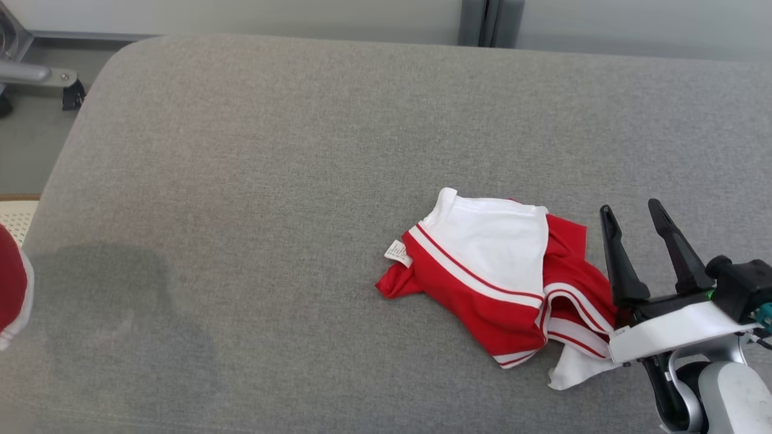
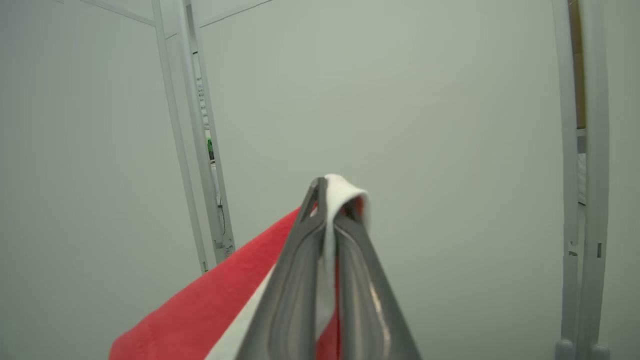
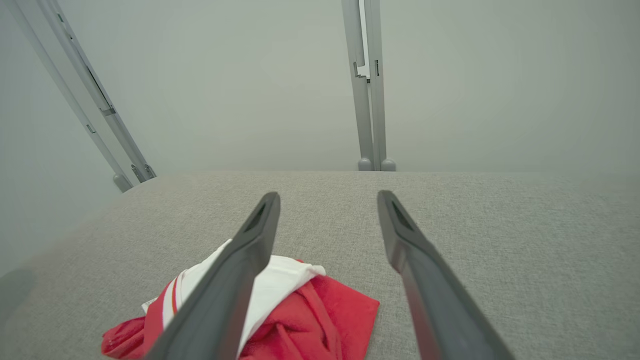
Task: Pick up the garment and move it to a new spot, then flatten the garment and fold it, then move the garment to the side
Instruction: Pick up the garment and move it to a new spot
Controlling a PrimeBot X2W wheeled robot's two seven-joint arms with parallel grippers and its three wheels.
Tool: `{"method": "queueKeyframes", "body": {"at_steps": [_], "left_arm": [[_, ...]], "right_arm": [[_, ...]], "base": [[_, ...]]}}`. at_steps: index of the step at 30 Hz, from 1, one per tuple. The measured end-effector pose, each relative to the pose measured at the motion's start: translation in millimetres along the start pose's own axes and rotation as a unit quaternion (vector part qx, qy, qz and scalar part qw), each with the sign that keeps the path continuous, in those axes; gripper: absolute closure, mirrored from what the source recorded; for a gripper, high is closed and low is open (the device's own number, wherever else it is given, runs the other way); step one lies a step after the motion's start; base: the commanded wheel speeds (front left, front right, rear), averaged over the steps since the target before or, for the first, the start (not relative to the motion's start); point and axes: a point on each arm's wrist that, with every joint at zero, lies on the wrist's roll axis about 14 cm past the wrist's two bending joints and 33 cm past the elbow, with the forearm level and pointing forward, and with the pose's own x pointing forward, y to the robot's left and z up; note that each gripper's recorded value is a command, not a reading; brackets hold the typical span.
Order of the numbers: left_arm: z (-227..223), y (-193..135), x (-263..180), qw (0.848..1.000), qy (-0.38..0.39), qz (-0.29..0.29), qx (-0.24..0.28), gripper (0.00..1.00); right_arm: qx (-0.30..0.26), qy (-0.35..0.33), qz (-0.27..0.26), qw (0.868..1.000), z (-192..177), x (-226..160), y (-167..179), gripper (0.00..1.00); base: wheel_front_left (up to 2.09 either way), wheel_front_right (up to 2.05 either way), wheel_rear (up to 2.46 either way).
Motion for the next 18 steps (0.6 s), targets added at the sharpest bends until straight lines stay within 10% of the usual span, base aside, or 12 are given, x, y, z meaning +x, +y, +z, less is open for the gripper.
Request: {"method": "queueKeyframes", "body": {"at_steps": [18], "left_arm": [[-242.4, 63.0, -45.7, 0.957, 0.254, 0.143, 0.001, 1.00]], "right_arm": [[-0.010, 0.063, 0.002, 0.998, -52.6, 39.6, -36.3, 0.00]], "base": [[0.00, 0.00, 0.00]]}}
